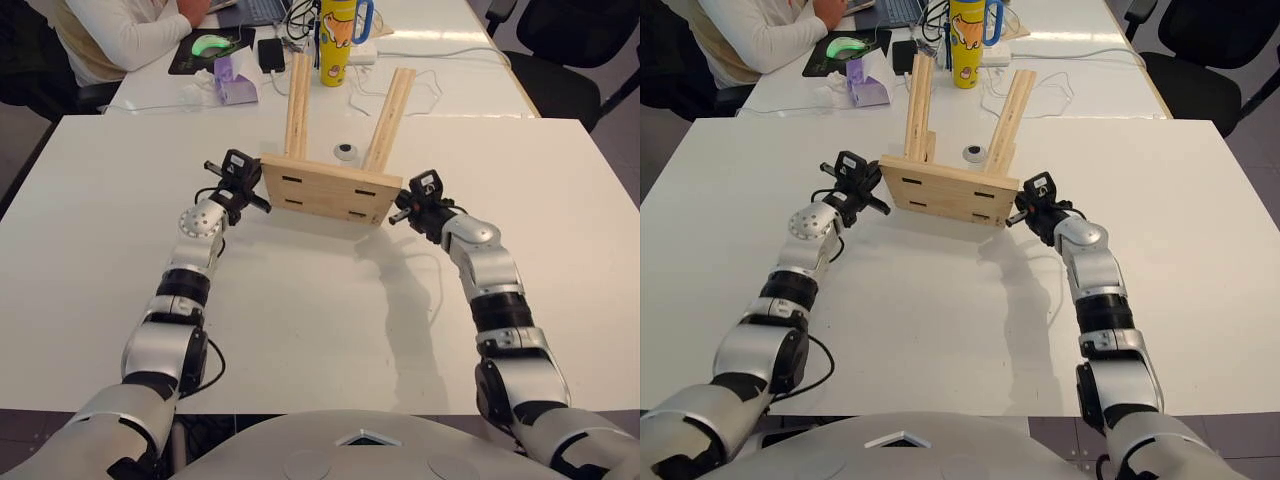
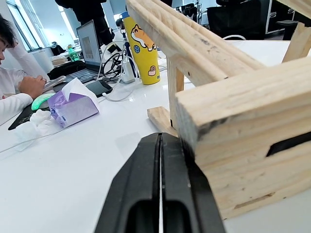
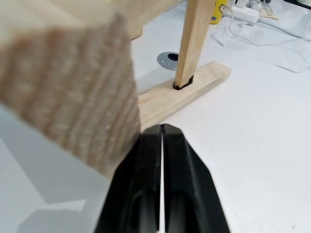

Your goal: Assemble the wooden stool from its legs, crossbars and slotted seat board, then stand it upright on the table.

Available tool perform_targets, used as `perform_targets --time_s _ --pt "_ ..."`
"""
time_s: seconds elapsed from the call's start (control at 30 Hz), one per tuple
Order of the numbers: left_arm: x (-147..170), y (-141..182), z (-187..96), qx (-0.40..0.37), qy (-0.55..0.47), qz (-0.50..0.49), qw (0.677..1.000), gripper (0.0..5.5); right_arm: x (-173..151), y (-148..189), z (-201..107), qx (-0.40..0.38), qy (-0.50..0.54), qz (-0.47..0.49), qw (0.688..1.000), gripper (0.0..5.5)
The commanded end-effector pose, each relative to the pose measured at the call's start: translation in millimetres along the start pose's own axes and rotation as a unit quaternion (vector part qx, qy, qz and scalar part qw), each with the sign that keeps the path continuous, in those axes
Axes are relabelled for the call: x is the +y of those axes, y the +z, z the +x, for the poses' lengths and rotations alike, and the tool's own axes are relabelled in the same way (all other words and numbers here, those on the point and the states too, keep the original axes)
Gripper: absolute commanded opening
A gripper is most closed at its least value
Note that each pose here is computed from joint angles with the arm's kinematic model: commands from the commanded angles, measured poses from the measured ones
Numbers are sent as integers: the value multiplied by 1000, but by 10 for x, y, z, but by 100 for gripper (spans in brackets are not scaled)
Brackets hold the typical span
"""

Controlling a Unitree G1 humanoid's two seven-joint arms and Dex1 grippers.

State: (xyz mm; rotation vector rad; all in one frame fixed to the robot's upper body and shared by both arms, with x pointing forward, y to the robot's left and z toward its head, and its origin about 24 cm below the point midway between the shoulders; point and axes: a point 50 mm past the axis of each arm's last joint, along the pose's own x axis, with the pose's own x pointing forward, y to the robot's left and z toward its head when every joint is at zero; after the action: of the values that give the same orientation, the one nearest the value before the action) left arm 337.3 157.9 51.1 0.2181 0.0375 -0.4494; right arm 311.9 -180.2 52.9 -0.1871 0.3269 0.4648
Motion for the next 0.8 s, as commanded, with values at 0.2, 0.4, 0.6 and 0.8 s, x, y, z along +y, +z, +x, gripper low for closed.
perform_targets --time_s 0.2,0.4,0.6,0.8 --pt "-637 447 -429 -69 -97 -22 993 2 355 27 -432 -14 95 16 995 0" --pt "-467 489 -552 -44 -68 -19 997 2 270 -30 -526 3 75 16 997 0" --pt "-427 148 -669 28 -48 -26 998 2 160 -35 -479 10 36 8 999 0" --pt "-373 -96 -755 74 -18 -25 997 2 84 -115 -449 40 -3 -10 999 0"
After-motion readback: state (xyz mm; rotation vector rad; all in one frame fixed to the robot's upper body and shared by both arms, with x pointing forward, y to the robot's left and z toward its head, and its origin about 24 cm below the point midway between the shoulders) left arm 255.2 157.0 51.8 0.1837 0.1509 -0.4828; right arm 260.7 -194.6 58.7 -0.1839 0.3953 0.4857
